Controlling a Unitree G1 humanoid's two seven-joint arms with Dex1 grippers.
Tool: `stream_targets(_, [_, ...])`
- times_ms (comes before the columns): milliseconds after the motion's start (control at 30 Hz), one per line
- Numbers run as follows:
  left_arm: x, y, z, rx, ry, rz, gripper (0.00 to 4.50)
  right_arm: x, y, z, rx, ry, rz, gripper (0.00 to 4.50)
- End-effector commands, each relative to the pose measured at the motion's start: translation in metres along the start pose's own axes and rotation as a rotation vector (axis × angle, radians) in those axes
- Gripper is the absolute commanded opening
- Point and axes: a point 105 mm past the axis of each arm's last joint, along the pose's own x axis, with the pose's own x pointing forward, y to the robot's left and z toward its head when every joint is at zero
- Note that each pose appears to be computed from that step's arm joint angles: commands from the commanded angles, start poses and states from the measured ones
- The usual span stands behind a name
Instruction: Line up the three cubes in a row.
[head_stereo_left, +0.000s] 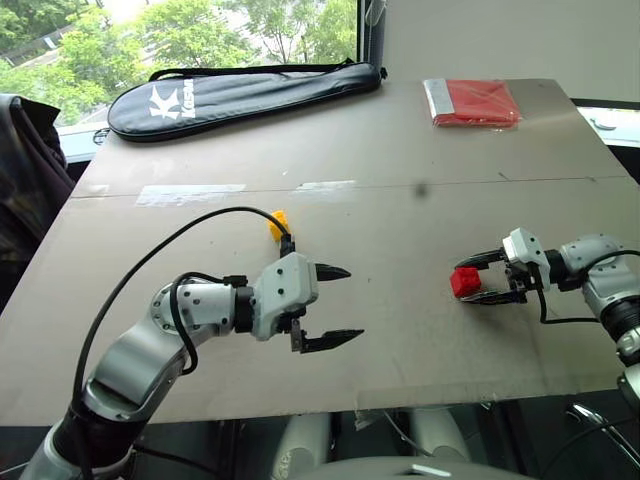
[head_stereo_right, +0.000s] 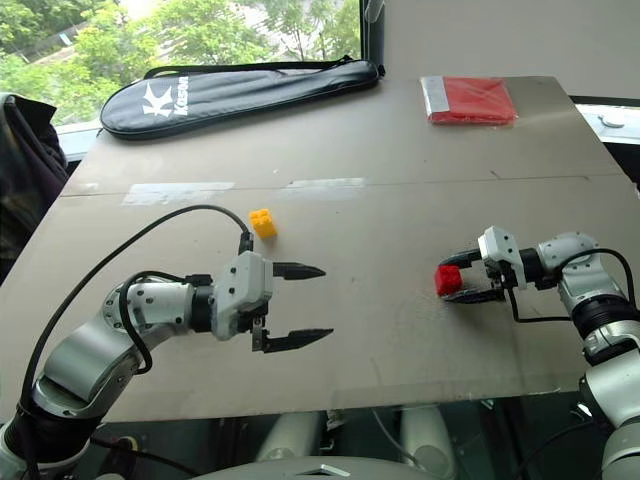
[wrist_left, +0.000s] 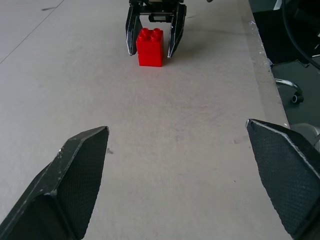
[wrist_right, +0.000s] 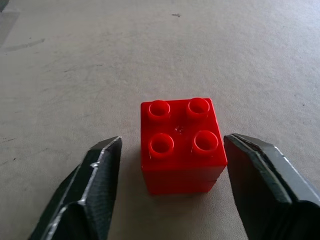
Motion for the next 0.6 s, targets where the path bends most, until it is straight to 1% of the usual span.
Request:
stream_targets(33, [-0.003, 0.001, 0.007, 0.040, -0.022, 0.017, 4.50, -0.007, -0.003, 0.011, -0.082, -0.023, 0.008, 4.43])
stream_targets(167, [-0.007, -0.002, 0.004, -0.010, -0.034, 0.059, 4.50, -0.015, -0.008, 0.016, -0.121, -0.019, -0.029, 4.43])
stream_targets(300, [-0.014, -0.008, -0.004, -0.066, -0.049, 0.156, 4.50, -0.024, -0.010, 0.033, -0.154, -0.098, -0.073, 4.43])
stream_targets(367, [-0.023, -0.005, -0.009, -0.102, -0.095, 0.323, 4.50, -0.028, -0.010, 0.047, -0.148, -0.192, -0.094, 4.43])
stream_targets(433, [-0.040, -0.012, -0.019, -0.131, -0.096, 0.501, 4.50, -0.033, -0.010, 0.063, -0.124, -0.316, -0.126, 4.43])
stream_targets(500, [-0.056, -0.022, -0.028, -0.190, -0.094, 0.627, 4.50, -0.038, -0.002, 0.069, -0.092, -0.364, -0.116, 4.43])
stream_targets(600, [-0.079, -0.035, -0.051, -0.245, -0.025, 0.798, 4.50, -0.043, 0.014, 0.073, -0.026, -0.417, -0.106, 4.43])
